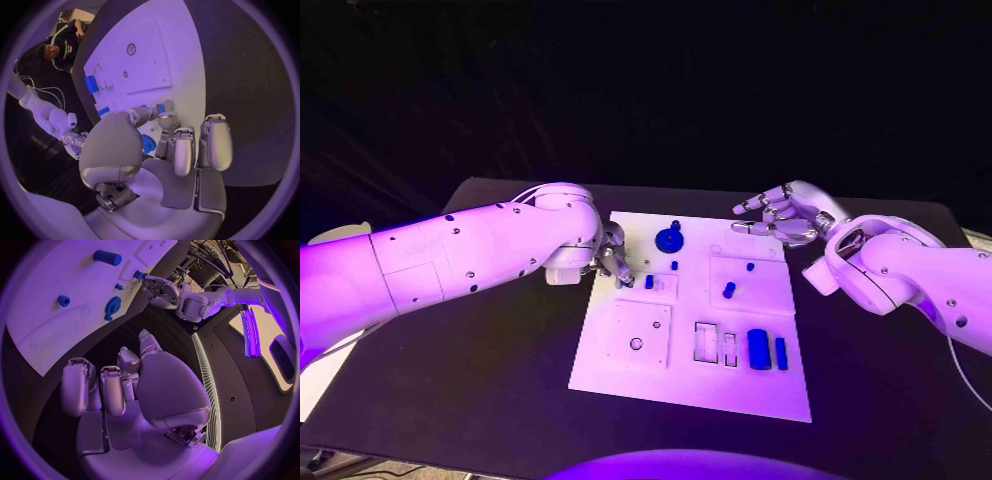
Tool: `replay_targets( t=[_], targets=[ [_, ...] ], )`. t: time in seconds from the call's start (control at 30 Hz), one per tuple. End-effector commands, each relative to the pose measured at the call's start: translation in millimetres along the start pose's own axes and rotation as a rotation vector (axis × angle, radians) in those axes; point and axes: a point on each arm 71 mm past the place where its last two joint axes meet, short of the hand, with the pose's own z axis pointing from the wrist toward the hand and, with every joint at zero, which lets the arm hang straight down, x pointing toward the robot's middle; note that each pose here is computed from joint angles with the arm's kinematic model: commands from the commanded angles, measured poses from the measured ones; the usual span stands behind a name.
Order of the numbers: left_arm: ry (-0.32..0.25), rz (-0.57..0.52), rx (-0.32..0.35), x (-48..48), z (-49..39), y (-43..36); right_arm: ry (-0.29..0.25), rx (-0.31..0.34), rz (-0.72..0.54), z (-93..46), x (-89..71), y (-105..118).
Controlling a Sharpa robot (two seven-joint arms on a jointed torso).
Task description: Assemble the parts on the task board
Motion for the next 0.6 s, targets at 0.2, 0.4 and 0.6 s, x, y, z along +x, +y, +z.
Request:
replay_targets(
  t=[0.2,0.4,0.6],
  targets=[
    [-0.116,-0.225,-0.021,-2.2,-6.6,12.4,0.014,-0.006,-0.007,-1.2,0.9,0.2],
    [-0.159,-0.282,-0.014,0.9,-9.2,16.1,0.013,-0.006,-0.007,-1.5,0.5,0.1],
    [-0.168,-0.303,-0.007,6.0,-8.0,15.3,0.014,-0.007,-0.007,-1.5,0.8,0.6]
  ],
)
